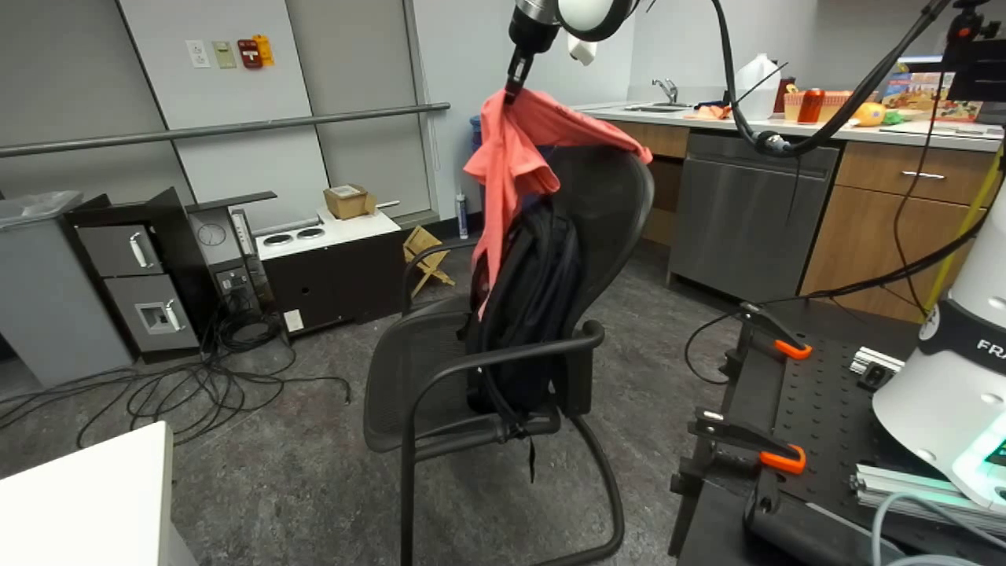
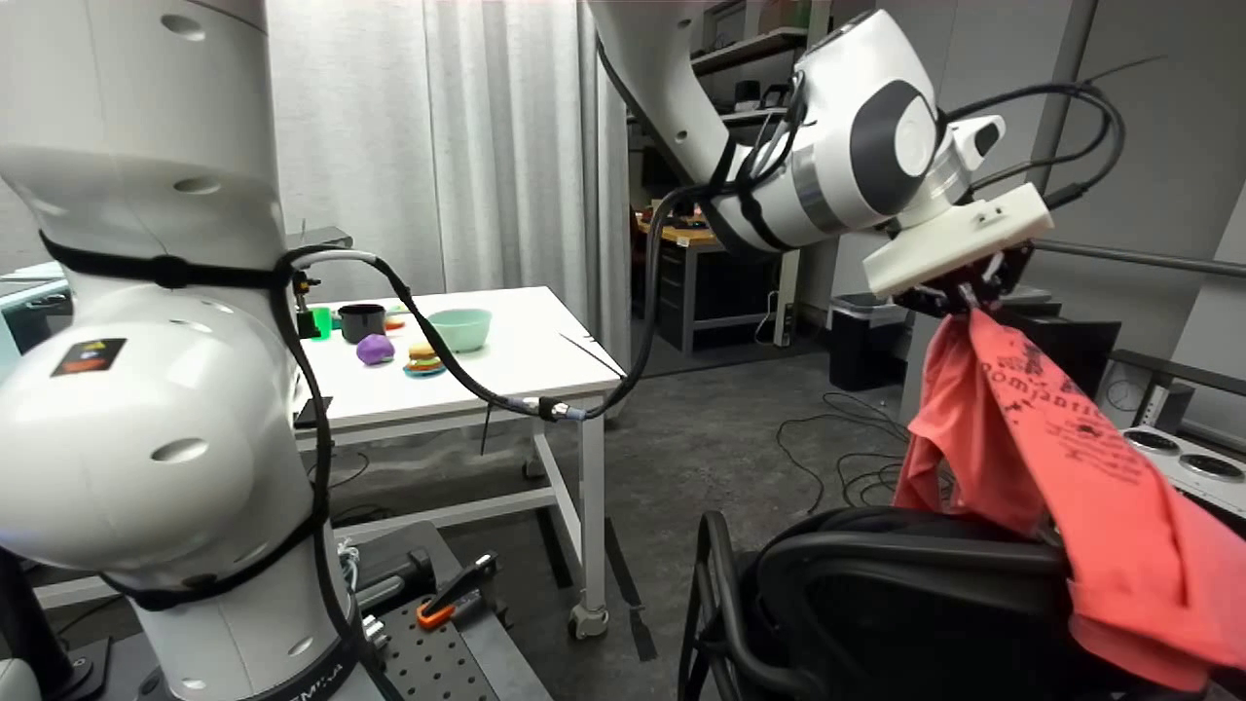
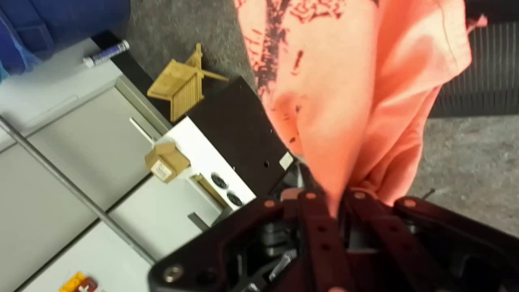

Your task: Remove the sweatshirt from the backrest of the black chair

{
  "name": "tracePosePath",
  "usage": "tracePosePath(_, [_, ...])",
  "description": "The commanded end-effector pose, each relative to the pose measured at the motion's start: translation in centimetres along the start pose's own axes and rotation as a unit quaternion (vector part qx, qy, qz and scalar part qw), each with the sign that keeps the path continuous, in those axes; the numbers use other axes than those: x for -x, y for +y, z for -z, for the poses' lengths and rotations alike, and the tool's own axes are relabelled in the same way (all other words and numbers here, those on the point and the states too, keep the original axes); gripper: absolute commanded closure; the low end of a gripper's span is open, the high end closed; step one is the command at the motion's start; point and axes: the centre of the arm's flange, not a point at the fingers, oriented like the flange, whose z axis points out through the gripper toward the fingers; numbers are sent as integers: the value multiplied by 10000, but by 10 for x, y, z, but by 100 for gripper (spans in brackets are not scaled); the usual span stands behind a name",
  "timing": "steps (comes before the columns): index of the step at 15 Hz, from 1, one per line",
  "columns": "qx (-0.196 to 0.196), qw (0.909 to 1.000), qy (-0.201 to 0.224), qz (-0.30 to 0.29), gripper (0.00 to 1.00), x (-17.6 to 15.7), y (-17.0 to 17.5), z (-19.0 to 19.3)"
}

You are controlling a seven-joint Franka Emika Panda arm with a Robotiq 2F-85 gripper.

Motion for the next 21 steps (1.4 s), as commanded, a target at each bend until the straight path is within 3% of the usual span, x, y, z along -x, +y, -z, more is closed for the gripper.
tracePosePath(1, [-30, 9947, 1027, -105, 98, -38, -26, 48])
tracePosePath(4, [-26, 9819, 1884, -195, 98, -67, -44, 70])
tracePosePath(8, [-6, 9550, 2921, -509, 98, -90, -60, 84])
tracePosePath(12, [-31, 9330, 3516, -763, 98, -91, -64, 81])
tracePosePath(16, [-3, 9266, 3665, -835, 98, -75, -54, 63])
tracePosePath(21, [162, 9318, 3523, -856, 98, -39, -38, 30])
